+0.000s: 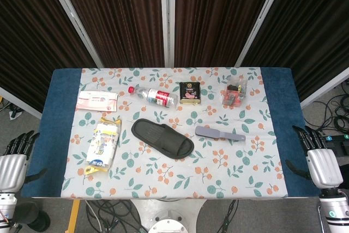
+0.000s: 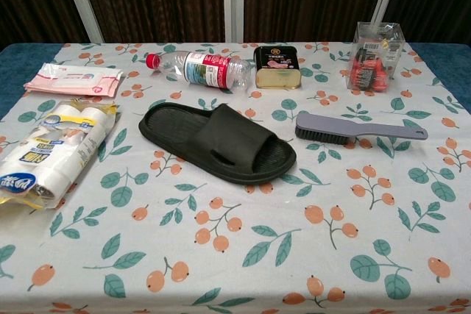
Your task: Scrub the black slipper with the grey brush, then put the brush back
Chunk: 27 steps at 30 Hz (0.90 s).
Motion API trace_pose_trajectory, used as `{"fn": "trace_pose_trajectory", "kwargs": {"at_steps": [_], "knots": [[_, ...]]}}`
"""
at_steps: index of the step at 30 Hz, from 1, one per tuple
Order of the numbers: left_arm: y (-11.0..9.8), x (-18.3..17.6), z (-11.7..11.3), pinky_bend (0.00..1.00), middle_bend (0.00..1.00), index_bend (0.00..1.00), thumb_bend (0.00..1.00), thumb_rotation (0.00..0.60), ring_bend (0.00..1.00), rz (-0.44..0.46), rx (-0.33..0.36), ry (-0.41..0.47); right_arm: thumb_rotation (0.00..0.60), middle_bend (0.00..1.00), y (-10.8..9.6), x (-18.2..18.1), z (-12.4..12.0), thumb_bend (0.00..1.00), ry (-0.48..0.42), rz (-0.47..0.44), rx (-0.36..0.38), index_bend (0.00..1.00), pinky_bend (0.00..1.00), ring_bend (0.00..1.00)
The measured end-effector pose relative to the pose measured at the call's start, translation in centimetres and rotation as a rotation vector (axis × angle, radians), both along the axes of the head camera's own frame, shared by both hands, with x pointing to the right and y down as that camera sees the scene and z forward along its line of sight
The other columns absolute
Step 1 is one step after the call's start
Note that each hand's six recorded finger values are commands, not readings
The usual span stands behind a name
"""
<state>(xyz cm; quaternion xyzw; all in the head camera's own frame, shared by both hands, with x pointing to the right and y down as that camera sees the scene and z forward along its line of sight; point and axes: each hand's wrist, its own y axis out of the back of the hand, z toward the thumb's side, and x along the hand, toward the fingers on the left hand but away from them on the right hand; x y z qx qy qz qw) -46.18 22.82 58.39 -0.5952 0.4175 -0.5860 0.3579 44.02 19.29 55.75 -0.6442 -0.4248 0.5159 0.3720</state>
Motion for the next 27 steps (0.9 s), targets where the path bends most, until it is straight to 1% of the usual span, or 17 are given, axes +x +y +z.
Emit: {"fn": "trace_pose_trajectory", "kwargs": {"at_steps": [8, 12, 14, 16, 17, 20, 23, 27], "knots": [[-0.2, 0.1, 0.1, 0.14, 0.18, 0.16, 0.16, 0.6, 0.11, 0.008, 0.0, -0.007, 0.6, 0.12, 0.1, 0.2, 0.0, 0.14, -0.001, 0.005, -0.007, 0.0, 0.09, 0.03], [-0.2, 0.2, 0.1, 0.14, 0.18, 0.16, 0.16, 0.6, 0.11, 0.007, -0.001, -0.003, 0.6, 0.13, 0.0, -0.1, 0.2, 0.14, -0.003, -0.007, -0.017, 0.0, 0.09, 0.04], [-0.2, 0.2, 0.2, 0.14, 0.18, 0.16, 0.16, 0.6, 0.11, 0.006, -0.002, -0.001, 0.6, 0.16, -0.3, -0.5, 0.4, 0.14, -0.005, -0.016, -0.023, 0.0, 0.12, 0.06], [-0.2, 0.2, 0.2, 0.14, 0.18, 0.16, 0.16, 0.6, 0.11, 0.007, -0.001, 0.001, 0.6, 0.18, -0.7, -0.9, 0.9, 0.11, 0.004, -0.028, -0.038, 0.01, 0.15, 0.08], [-0.1, 0.2, 0.2, 0.14, 0.18, 0.16, 0.16, 0.6, 0.11, 0.006, 0.0, 0.001, 0.6, 0.19, -1.0, -1.2, 1.2, 0.09, 0.012, -0.034, -0.047, 0.03, 0.17, 0.09], [0.0, 0.1, 0.3, 0.14, 0.18, 0.16, 0.16, 0.6, 0.11, 0.003, 0.0, 0.005, 0.6, 0.23, -2.0, -2.1, 2.5, 0.07, 0.045, -0.057, -0.09, 0.08, 0.2, 0.11], [0.2, -0.1, 0.4, 0.14, 0.18, 0.16, 0.16, 0.6, 0.11, -0.001, -0.004, 0.009, 0.6, 0.25, -3.2, -3.3, 4.4, 0.07, 0.062, -0.08, -0.154, 0.09, 0.21, 0.12], [0.4, -0.2, 0.6, 0.14, 0.18, 0.16, 0.16, 0.6, 0.11, -0.004, -0.01, 0.012, 0.6, 0.26, -4.9, -5.6, 7.9, 0.06, 0.061, -0.119, -0.264, 0.12, 0.21, 0.12]]}}
